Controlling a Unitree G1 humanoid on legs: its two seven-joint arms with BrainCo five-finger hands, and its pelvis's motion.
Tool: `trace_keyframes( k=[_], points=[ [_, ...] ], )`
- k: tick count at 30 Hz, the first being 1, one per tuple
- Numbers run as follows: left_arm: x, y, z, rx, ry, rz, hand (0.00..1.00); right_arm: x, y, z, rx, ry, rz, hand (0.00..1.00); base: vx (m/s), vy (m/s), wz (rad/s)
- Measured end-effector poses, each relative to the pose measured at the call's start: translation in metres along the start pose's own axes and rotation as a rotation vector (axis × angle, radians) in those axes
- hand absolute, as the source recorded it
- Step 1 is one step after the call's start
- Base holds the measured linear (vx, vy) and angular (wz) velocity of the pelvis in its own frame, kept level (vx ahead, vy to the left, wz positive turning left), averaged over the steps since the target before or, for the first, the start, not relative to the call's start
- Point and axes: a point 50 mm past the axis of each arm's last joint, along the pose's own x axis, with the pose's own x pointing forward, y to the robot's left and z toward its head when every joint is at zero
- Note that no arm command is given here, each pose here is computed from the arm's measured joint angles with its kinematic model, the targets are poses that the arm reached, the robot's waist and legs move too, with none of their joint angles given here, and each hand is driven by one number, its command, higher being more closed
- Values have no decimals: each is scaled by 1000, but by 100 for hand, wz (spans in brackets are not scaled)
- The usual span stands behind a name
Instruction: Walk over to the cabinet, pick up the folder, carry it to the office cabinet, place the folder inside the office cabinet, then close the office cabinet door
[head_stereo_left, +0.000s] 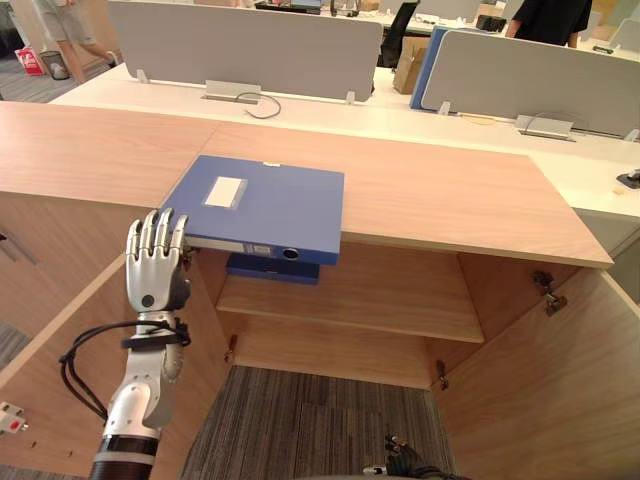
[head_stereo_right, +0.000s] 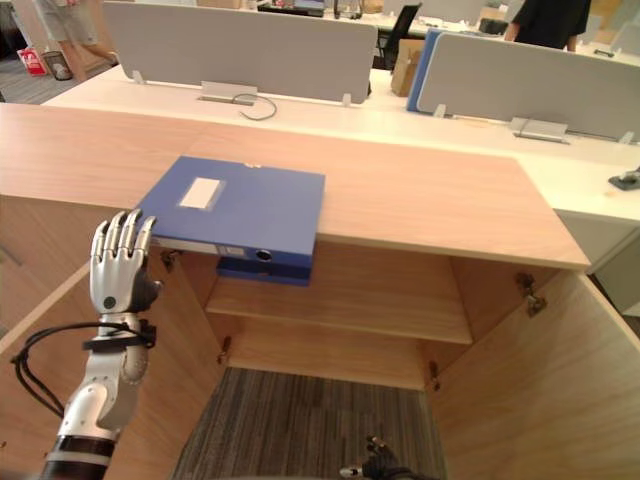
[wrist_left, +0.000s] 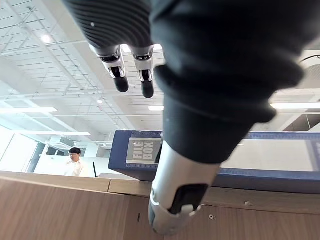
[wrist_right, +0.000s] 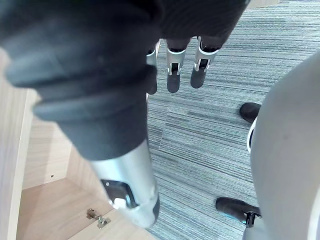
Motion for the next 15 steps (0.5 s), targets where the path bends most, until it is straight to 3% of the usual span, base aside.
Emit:
trace_keyframes(
  k=[5, 15],
  points=[
    [13, 5, -2, 78, -43, 27, 0, 1, -9, 4, -12, -15, -22, 0, 2, 19, -4],
    [22, -3, -3, 92, -47, 4, 0, 1, -20, 8, -60, -25, -43, 0, -1, 18, -4]
  ],
)
